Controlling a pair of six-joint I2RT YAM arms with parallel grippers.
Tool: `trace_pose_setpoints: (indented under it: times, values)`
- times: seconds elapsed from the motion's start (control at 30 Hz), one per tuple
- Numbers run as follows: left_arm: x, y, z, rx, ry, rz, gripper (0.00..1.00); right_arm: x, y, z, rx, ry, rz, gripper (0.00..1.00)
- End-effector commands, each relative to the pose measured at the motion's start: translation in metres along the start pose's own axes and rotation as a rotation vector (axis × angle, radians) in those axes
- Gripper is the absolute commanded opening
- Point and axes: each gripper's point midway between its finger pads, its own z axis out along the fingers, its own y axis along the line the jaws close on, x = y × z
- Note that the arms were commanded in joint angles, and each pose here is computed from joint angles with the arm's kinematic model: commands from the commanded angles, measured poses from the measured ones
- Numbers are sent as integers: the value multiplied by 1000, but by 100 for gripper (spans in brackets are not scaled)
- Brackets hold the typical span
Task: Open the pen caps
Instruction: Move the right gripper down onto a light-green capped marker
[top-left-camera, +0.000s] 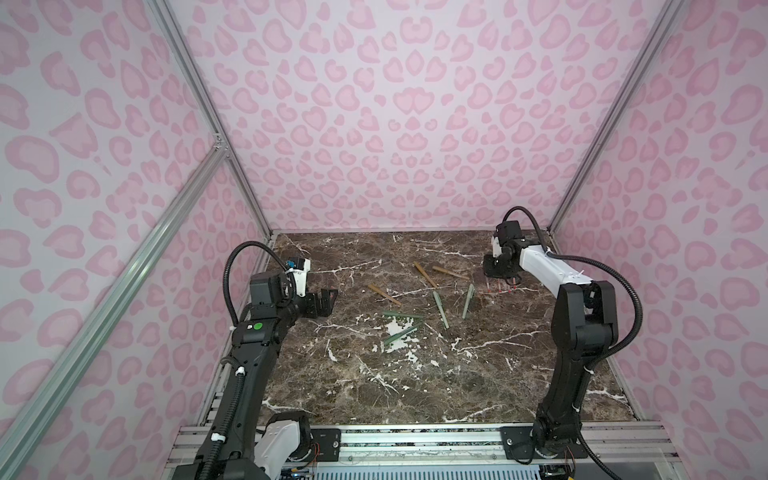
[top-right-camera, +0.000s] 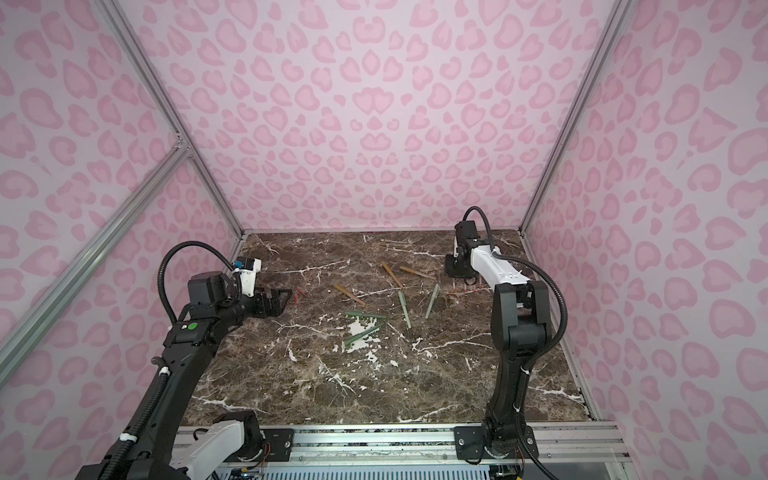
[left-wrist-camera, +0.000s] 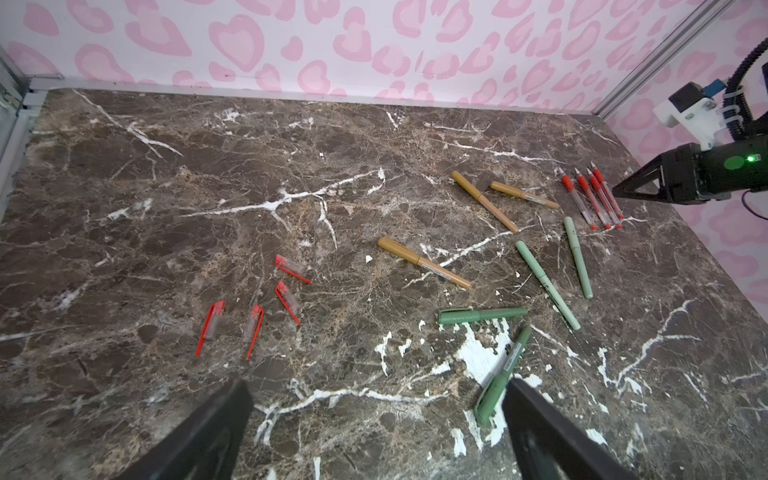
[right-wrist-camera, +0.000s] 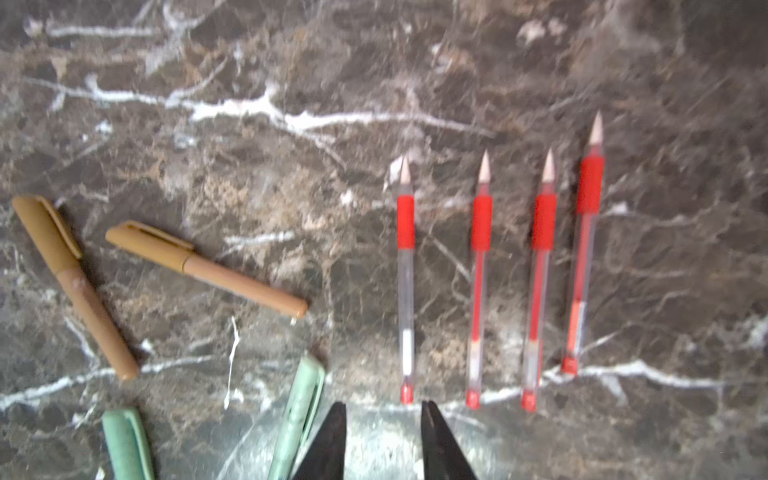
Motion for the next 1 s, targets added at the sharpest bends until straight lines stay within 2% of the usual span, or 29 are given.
trace_pose_setpoints:
  times: [0.0, 0.1, 0.27, 0.6, 0.97]
  values:
    - [-10, -3, -1, 15, -31, 10, 98, 28, 4, 5, 19, 19, 63, 35]
    - [-13, -4, -1, 24, -38, 6, 98, 44, 16, 7, -8, 7, 96, 37]
    - [-12, -3, 1, 24, -30, -3, 98, 67, 36, 19, 0, 46, 77, 37]
    - [-13, -4, -2, 25, -39, 5, 98, 76, 52, 40, 30, 85, 42, 38]
    - [-10, -3, 1, 25, -36, 3, 98, 96, 39, 46, 67, 112, 45, 16]
